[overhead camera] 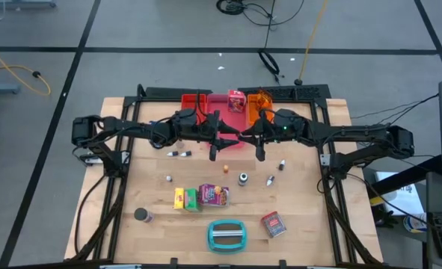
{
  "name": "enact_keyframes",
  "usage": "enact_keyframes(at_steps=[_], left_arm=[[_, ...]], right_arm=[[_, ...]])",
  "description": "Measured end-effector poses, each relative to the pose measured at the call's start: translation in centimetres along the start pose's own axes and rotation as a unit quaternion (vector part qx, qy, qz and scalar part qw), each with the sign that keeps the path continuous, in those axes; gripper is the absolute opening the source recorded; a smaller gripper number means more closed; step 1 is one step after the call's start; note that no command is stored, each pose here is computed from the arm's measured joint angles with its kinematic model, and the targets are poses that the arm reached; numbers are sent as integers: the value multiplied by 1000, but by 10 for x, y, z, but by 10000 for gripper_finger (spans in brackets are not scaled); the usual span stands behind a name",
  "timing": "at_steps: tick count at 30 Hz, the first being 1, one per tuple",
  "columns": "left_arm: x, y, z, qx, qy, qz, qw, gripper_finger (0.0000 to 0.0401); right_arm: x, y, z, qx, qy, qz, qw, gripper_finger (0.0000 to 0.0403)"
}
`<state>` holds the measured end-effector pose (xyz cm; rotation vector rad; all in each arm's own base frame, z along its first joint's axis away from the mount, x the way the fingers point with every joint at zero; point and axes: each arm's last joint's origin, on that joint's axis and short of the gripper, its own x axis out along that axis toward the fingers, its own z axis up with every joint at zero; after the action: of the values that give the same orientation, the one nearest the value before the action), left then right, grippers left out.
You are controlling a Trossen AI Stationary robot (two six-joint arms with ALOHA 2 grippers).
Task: Pick & Place Kitchen Items
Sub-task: Put the small red food coloring bottle into the red bin
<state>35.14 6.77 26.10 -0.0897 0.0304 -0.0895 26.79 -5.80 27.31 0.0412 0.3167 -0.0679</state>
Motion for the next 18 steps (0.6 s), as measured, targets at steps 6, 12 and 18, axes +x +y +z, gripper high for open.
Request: enact_keyframes(at_steps=[6, 12, 18], left_arm=[[0, 1, -2, -1, 9, 16, 1000, 195], [0, 2, -4, 7, 16, 25, 1000, 196], [0, 3, -4, 7, 17, 37, 999, 196]], right_arm=[[0, 0, 1, -2, -3, 2, 1000, 57], [0, 0, 2, -2, -7, 3, 1000, 57], [0, 1, 2, -3, -9, 16, 1000, 57]])
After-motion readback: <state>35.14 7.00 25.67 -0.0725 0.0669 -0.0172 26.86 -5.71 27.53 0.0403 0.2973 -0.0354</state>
